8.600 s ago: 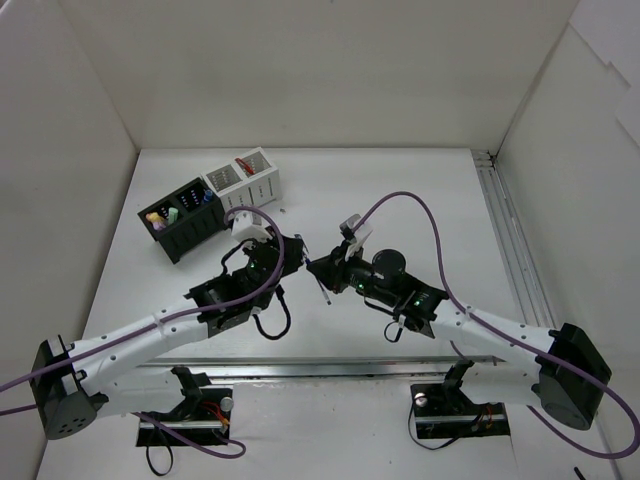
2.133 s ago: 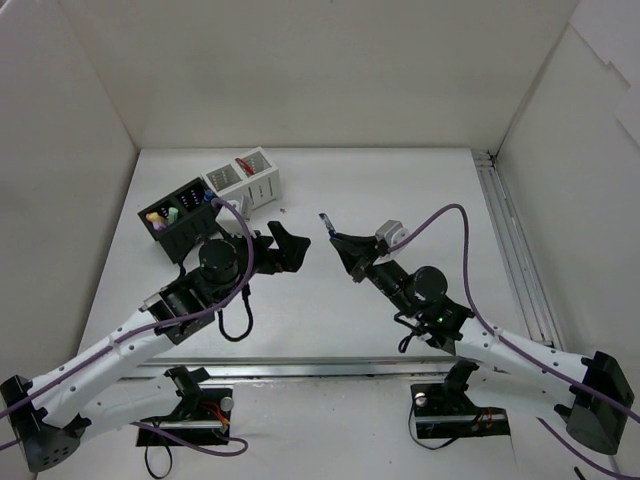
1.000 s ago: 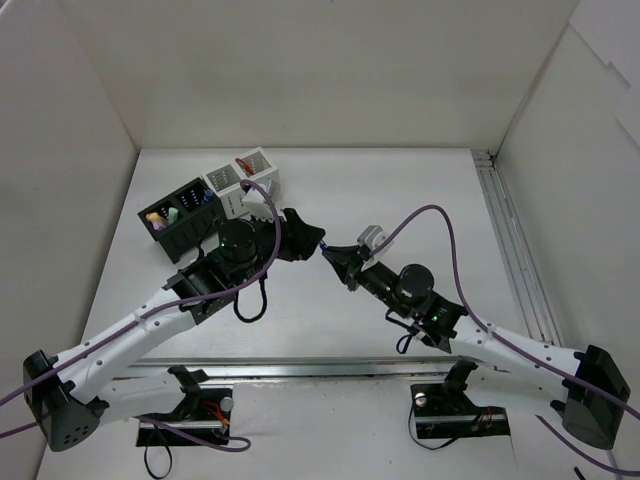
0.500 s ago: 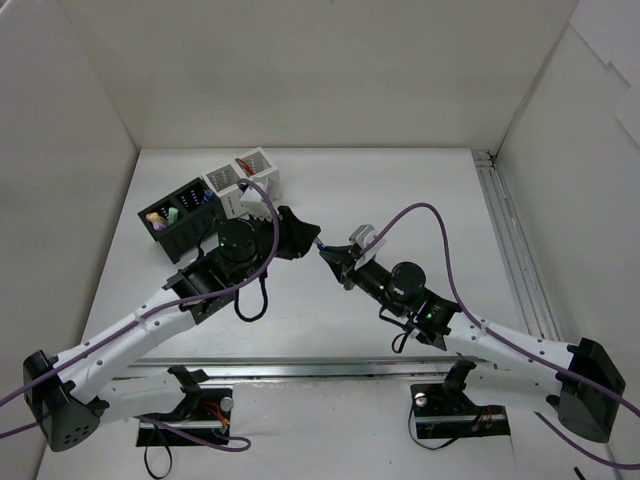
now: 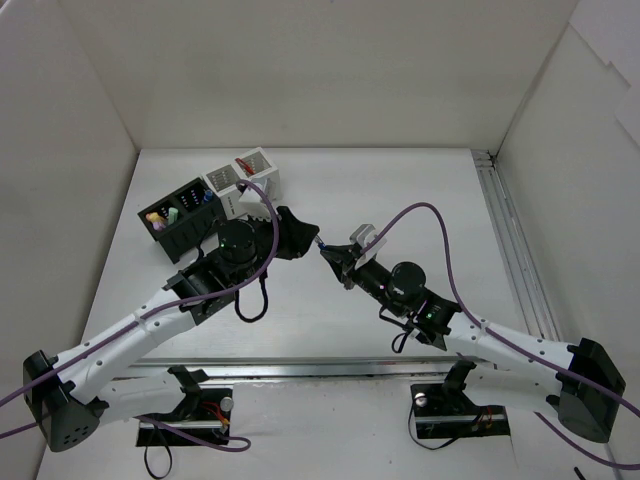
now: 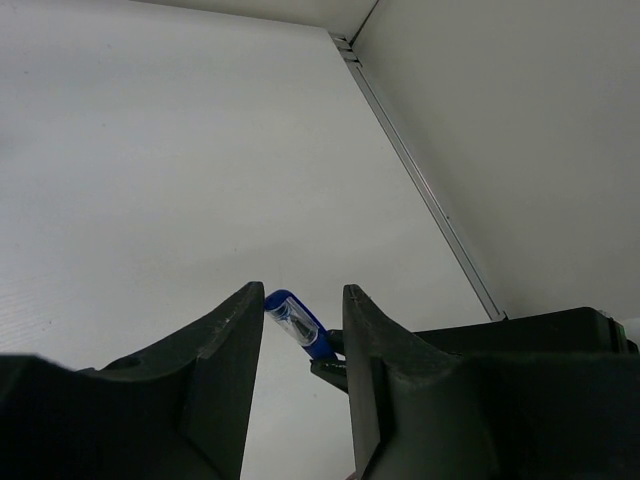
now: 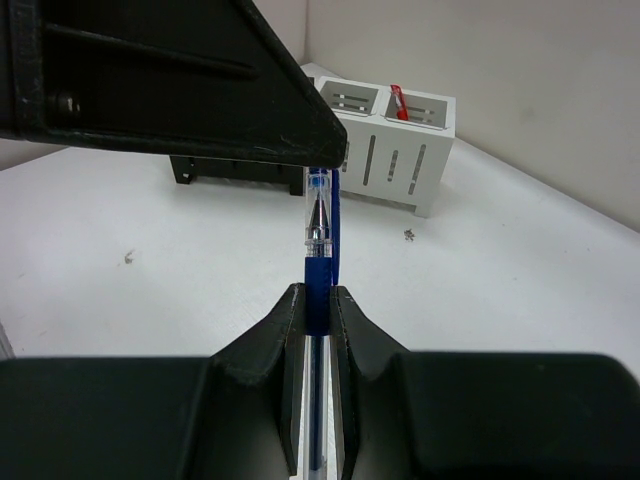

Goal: Sort the stationery into containers
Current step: Close the pen cap on the pen.

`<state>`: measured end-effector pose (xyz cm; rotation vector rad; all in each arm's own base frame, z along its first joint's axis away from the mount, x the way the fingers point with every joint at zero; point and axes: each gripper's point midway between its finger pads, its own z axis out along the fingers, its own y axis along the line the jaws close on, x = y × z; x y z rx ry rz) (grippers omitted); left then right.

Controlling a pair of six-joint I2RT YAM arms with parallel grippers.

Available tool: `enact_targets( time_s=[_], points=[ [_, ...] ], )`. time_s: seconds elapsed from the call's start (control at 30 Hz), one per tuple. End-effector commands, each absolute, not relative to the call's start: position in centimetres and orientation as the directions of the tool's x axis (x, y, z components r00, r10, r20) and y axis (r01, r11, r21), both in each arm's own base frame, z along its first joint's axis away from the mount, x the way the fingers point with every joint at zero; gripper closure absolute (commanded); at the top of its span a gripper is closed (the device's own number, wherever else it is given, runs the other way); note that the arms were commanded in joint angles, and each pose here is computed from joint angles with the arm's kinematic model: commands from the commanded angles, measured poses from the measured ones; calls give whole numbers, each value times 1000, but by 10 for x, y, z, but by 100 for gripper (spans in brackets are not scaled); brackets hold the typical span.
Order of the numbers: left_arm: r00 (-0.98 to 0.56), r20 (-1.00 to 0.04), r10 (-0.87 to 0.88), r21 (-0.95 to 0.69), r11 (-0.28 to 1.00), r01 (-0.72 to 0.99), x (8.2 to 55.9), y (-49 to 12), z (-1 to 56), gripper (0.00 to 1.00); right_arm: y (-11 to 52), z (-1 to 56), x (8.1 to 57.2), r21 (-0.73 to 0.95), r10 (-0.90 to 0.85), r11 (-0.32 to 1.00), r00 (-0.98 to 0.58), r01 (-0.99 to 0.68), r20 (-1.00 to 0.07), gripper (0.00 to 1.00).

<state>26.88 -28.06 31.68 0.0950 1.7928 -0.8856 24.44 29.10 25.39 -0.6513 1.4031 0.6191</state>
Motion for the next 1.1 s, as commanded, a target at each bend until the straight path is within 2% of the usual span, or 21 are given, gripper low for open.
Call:
enact_targets(
  time_s=[0.0, 0.23, 0.33, 0.47, 0.57, 0.7, 0.83, 0.97, 1.07],
  points=[
    [-365, -836, -411, -547, 683, 484, 274, -283, 346, 68, 291, 314, 243, -25, 147, 688, 173, -726, -974, 100],
    [-371, -833, -410, -549, 690, 471, 277, -284, 342, 68, 289, 319, 240, -27, 157, 685, 183, -728, -970, 100],
    [-371, -833, -411, -550, 694, 465, 278, -283, 342, 64, 289, 319, 239, -27, 159, 683, 184, -730, -970, 100],
    [-371, -832, -412, -551, 689, 471, 276, -283, 343, 64, 288, 320, 239, -24, 161, 687, 184, -726, -970, 100],
    [-376, -828, -416, -558, 677, 480, 274, -285, 343, 70, 289, 320, 240, -23, 160, 688, 182, -725, -970, 100],
    [-386, -826, -412, -562, 663, 495, 273, -290, 343, 83, 290, 319, 242, -22, 157, 690, 179, -724, -971, 100],
    [-397, -824, -404, -564, 653, 506, 272, -294, 341, 89, 293, 320, 241, -23, 159, 687, 181, -726, -971, 100],
    [-408, -821, -399, -567, 646, 511, 271, -297, 339, 100, 291, 324, 244, -22, 166, 696, 190, -717, -968, 100],
    [-415, -816, -403, -576, 636, 514, 270, -298, 336, 100, 288, 327, 246, -19, 173, 713, 202, -701, -964, 100]
  ],
)
